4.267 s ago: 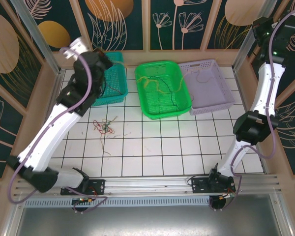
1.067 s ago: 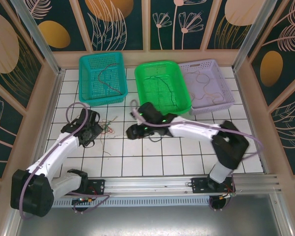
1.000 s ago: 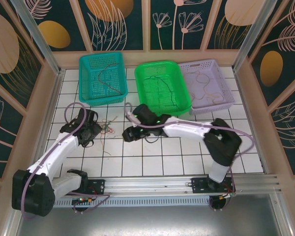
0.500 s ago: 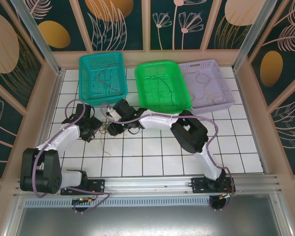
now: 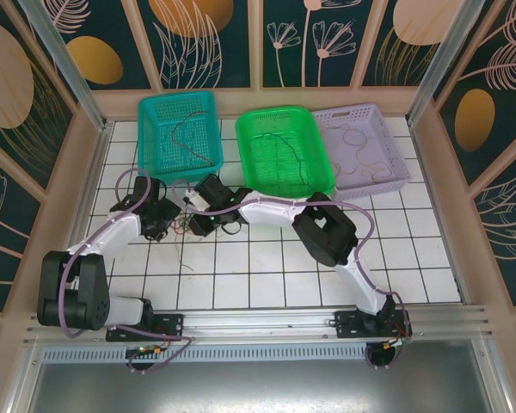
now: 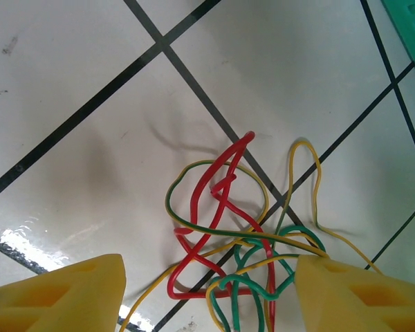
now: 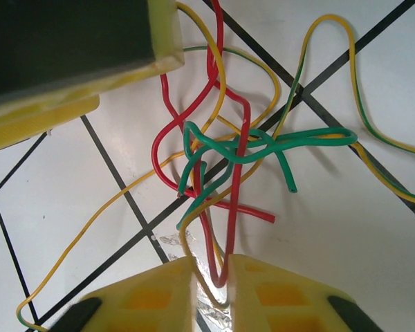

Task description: Untangle the cables

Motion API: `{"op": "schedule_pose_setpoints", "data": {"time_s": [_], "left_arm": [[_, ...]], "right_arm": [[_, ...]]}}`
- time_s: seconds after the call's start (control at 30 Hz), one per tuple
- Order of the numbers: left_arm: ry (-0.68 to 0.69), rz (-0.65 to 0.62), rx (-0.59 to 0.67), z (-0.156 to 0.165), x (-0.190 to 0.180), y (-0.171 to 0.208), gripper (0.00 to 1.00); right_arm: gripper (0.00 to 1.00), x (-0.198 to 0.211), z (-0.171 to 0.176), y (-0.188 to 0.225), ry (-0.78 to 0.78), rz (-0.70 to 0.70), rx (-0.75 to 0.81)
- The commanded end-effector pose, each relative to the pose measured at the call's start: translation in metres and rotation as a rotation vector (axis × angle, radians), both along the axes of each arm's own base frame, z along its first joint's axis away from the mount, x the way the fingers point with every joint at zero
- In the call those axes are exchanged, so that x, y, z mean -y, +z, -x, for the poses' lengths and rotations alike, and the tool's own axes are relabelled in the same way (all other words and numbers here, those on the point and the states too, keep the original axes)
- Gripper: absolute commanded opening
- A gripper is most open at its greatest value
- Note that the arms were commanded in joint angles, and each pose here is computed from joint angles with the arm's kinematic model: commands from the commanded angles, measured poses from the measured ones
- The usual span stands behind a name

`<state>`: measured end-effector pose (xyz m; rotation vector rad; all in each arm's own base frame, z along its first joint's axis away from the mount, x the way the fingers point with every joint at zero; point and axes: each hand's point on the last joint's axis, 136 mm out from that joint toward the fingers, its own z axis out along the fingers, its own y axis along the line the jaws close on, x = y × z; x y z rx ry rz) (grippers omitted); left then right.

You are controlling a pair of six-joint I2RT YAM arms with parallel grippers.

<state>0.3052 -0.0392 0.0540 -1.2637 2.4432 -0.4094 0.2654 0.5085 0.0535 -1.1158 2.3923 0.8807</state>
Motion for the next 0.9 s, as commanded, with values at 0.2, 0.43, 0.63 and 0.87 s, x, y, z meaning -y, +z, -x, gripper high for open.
{"op": "schedule_pose_setpoints", "data": {"time_s": [0.2, 0.43, 0.63, 0.87], "left_arm": [[0.022, -0.018, 0.119, -0.014, -0.006, 0.035, 0.64], [0.005, -0.075, 0.147, -0.008, -0.014, 0.054, 0.67], [-0.041, -0.03, 0.128, -0.009, -0.004, 0.034, 0.6], [-0.095, 0.077, 0.089, 0.002, 0.017, 0.001, 0.48]], "right_arm": [[0.0, 0.002, 0.0, 0.002, -0.024, -0.019, -0.033], [0.0, 0.026, 0.009, 0.02, -0.044, -0.04, -0.036], [0.0, 0.052, 0.027, 0.022, -0.043, -0.022, -0.057], [0.0, 0.067, 0.036, 0.021, -0.066, -0.018, -0.075]]}}
